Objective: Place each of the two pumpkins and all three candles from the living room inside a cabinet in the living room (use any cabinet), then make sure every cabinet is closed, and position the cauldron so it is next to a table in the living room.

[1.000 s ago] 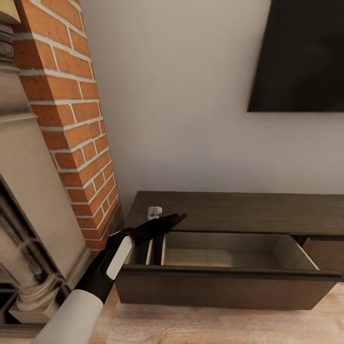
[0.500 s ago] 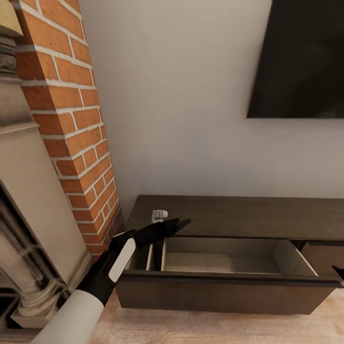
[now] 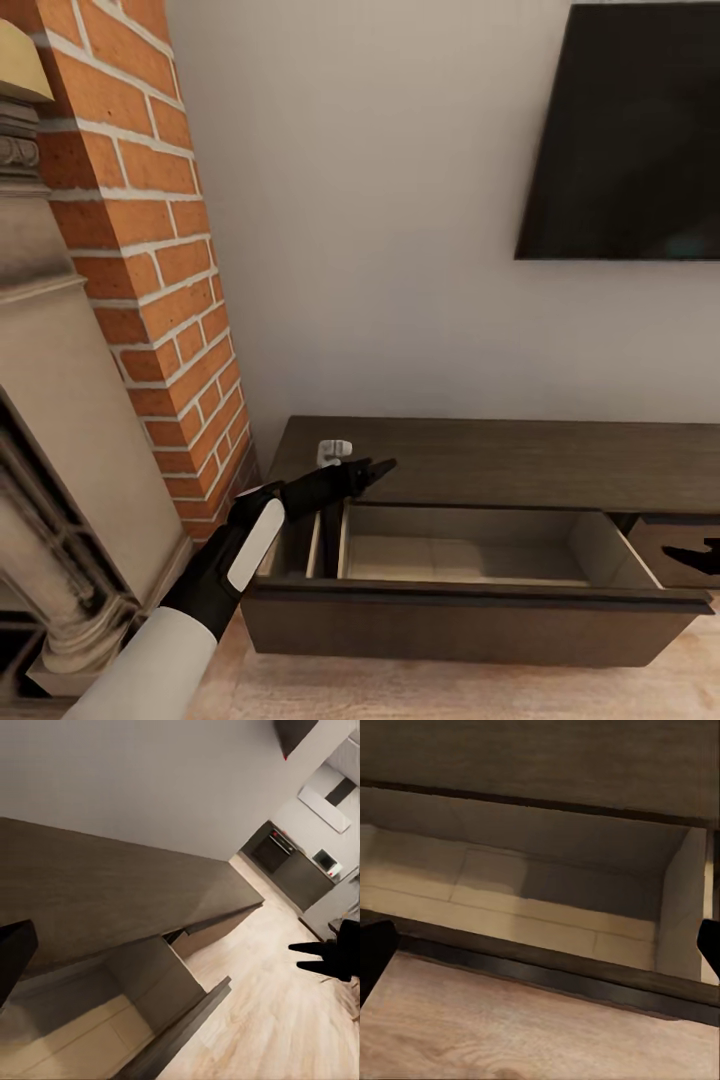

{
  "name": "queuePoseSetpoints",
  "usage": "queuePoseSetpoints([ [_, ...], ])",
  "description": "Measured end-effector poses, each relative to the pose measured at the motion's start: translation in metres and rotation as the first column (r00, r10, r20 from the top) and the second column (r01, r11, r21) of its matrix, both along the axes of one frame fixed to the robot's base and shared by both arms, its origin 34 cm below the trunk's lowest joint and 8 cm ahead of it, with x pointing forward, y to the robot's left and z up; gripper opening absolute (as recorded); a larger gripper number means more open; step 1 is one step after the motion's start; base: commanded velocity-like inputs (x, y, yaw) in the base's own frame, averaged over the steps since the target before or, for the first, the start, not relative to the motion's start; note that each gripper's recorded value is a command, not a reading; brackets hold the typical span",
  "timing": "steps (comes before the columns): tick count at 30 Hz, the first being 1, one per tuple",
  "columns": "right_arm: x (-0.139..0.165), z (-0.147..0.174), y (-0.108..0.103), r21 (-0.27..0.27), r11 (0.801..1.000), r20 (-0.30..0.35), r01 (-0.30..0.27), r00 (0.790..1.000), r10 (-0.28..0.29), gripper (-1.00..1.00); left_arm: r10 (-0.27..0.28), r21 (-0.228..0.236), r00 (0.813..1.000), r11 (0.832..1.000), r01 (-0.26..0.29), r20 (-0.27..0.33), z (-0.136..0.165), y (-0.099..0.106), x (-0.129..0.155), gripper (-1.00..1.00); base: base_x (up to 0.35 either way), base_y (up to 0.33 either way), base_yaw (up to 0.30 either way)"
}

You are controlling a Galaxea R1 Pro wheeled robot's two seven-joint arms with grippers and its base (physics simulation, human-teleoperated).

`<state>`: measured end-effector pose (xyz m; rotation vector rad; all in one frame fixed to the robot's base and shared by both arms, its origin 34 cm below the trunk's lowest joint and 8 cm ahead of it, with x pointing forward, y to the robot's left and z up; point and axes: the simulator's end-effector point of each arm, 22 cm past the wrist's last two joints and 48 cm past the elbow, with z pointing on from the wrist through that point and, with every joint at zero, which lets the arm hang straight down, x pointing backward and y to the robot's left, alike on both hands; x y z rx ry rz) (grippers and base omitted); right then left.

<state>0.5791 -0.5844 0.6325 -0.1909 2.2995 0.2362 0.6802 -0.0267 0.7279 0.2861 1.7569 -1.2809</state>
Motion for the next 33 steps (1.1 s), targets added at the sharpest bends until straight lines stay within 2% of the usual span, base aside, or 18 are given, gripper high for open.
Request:
queuePoseSetpoints([
  [6, 0.004, 0.031, -0.025, -0.077, 0.997, 0.063, 0.012, 0.998, -0.008, 1.0, -0.022, 0.006, 0.999, 1.0, 0.022, -0.048, -0.028, 0.001, -0.015, 1.0, 0.0, 0.0, 0.0],
  [13, 0.007, 0.07, -0.055, -0.15, 0.987, 0.124, 0.062, 0.991, -0.043, 1.0, 0.008, 0.051, 0.992, 0.999, -0.001, -0.125, -0.073, 0.024, -0.024, 1.0, 0.057, 0.0, 0.0],
  [15, 0.006, 0.079, -0.061, -0.163, 0.984, 0.139, 0.071, 0.989, -0.049, 1.0, 0.014, 0.061, 0.992, 0.998, -0.006, -0.128, -0.077, 0.03, -0.023, 1.0, 0.231, 0.0, 0.0],
  [19, 0.006, 0.085, -0.065, -0.16, 0.983, 0.158, 0.088, 0.985, -0.062, 1.0, 0.026, 0.08, 0.992, 0.997, -0.016, -0.124, -0.081, 0.042, -0.02, 1.0, 0.08, 0.0, 0.0],
  [27, 0.003, 0.094, -0.074, -0.146, 0.982, 0.188, 0.122, 0.978, -0.093, 1.0, 0.028, 0.084, 0.992, 0.996, -0.018, -0.123, -0.081, 0.045, -0.02, 1.0, 0.025, 0.0, 0.0],
  [33, 0.003, 0.095, -0.075, -0.145, 0.982, 0.19, 0.124, 0.977, -0.095, 1.0, 0.028, 0.084, 0.992, 0.996, -0.018, -0.123, -0.081, 0.045, -0.02, 1.0, 0.251, 0.0, 0.0],
])
